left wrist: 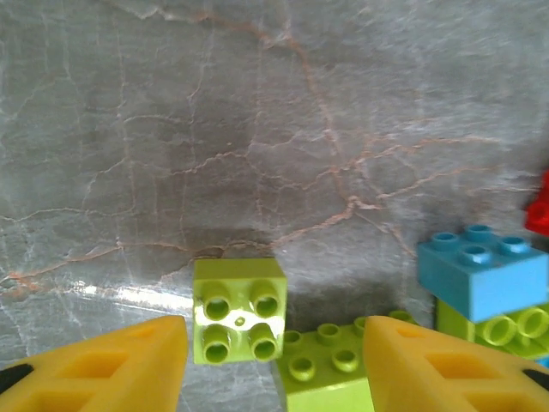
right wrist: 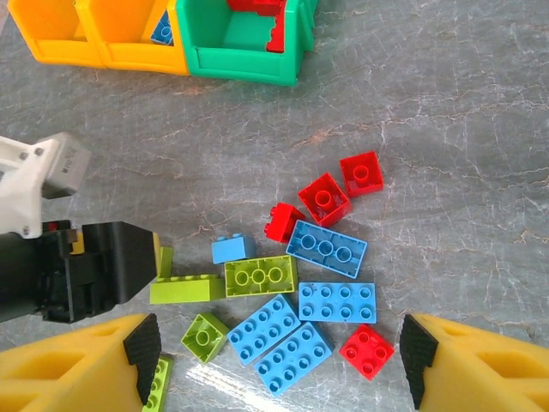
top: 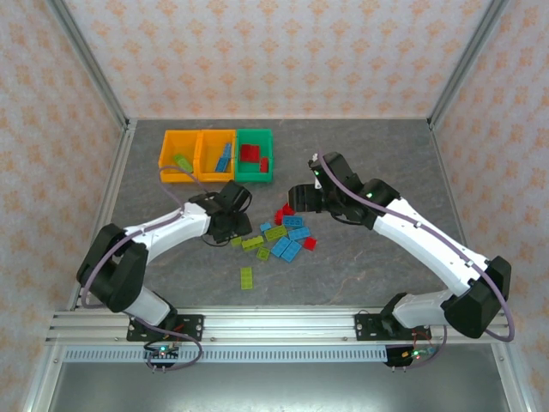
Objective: Sort the legos into containers by color
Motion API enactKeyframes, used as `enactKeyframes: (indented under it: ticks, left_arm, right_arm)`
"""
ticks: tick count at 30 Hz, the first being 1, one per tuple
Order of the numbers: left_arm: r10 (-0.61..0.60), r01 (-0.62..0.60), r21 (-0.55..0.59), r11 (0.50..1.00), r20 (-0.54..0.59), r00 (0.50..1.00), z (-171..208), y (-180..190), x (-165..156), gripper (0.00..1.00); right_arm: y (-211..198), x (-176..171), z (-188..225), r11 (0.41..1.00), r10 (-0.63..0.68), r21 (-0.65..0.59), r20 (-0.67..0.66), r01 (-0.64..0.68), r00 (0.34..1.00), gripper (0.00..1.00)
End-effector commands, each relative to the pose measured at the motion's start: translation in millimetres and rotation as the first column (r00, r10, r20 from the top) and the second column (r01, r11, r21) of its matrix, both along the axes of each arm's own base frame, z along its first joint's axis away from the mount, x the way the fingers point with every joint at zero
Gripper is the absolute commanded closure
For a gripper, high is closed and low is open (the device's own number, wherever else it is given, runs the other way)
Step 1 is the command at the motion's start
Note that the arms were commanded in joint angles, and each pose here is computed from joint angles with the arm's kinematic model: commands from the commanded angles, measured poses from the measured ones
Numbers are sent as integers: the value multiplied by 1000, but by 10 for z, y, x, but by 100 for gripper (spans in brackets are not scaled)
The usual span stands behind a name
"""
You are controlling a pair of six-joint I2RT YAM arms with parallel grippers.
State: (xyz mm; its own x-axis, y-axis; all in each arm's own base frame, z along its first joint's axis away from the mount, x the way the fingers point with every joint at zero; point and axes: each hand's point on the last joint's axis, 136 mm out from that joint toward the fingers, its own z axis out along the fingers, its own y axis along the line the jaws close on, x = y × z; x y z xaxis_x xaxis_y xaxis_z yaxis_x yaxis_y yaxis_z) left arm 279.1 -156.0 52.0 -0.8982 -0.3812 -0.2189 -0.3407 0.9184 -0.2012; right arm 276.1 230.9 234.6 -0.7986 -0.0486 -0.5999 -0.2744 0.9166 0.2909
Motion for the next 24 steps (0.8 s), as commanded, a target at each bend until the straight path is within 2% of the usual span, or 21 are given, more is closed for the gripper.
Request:
enactKeyframes:
  ticks: [1, 6, 10, 15, 19, 22, 24]
  left_arm:
    - [14, -13, 25, 1000, -17, 1000, -99, 33, -28, 43]
    - [17, -13, 64, 998, -52, 998, -276, 102, -94, 44]
    - [12, -6, 65, 998, -95, 995, -437, 87, -140, 48]
    - [25, -15, 92, 996, -109, 994, -491, 126, -143, 72]
    - [21, -23, 151, 988, 14, 1000, -82, 236, 100, 77]
    - [33, -68, 229, 971, 153, 988, 455, 503, 457, 77]
    - [79, -149, 278, 949, 247, 966, 781, 815, 765, 77]
  right_arm:
    - [-83, -45, 38, 1000, -20, 0, 20, 20, 1000, 24]
    - [-84, -46, 48, 1000, -21, 3, 22, 21, 1000, 24]
    - [-50, -45, 39, 1000, -11, 6, 10, 11, 1000, 24]
    - [-31, -47, 35, 1000, -10, 10, -2, 10, 1000, 24]
    - [-48, -63, 49, 1000, -10, 9, 0, 10, 1000, 24]
    - [-65, -74, 71, 1000, -11, 11, 6, 11, 1000, 24]
    - [-69, -78, 71, 1000, -12, 12, 6, 11, 1000, 24]
